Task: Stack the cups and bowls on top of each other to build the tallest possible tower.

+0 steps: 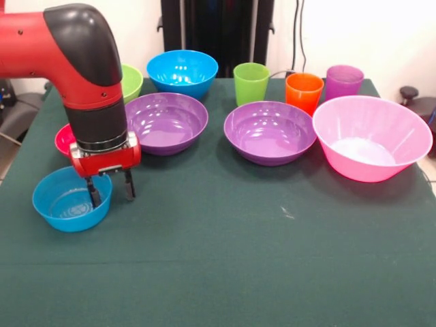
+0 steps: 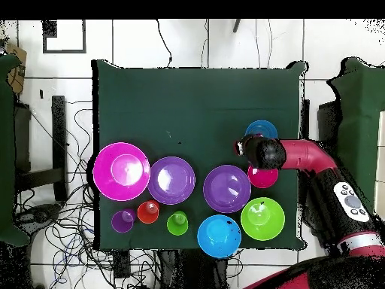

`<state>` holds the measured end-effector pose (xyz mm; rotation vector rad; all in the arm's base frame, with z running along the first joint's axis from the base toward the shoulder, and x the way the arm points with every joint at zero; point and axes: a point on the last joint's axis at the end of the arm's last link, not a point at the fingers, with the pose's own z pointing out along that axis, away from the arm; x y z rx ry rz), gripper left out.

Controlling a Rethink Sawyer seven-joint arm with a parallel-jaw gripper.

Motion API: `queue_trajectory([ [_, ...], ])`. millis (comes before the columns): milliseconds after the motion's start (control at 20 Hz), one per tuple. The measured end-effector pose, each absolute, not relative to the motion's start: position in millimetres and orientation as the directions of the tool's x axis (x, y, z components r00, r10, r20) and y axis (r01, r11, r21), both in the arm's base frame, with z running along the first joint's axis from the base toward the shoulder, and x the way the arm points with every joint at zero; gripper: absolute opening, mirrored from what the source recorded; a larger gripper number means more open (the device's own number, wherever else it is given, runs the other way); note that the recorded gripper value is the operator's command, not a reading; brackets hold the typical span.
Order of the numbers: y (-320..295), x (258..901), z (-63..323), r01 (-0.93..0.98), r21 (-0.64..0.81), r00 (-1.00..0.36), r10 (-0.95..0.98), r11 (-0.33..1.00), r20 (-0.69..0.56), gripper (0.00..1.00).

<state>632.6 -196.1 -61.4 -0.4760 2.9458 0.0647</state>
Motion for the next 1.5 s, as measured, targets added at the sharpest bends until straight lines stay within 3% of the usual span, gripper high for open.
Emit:
queue_trajectory([
  [700,-178,628,-64,-0.260,-0.041,-0.943,-0.262,0.965,-0.205,1.00],
  [1500,-154,622,-62,-0.167,0.012,-0.965,-0.161,0.986,-0.205,1.00],
])
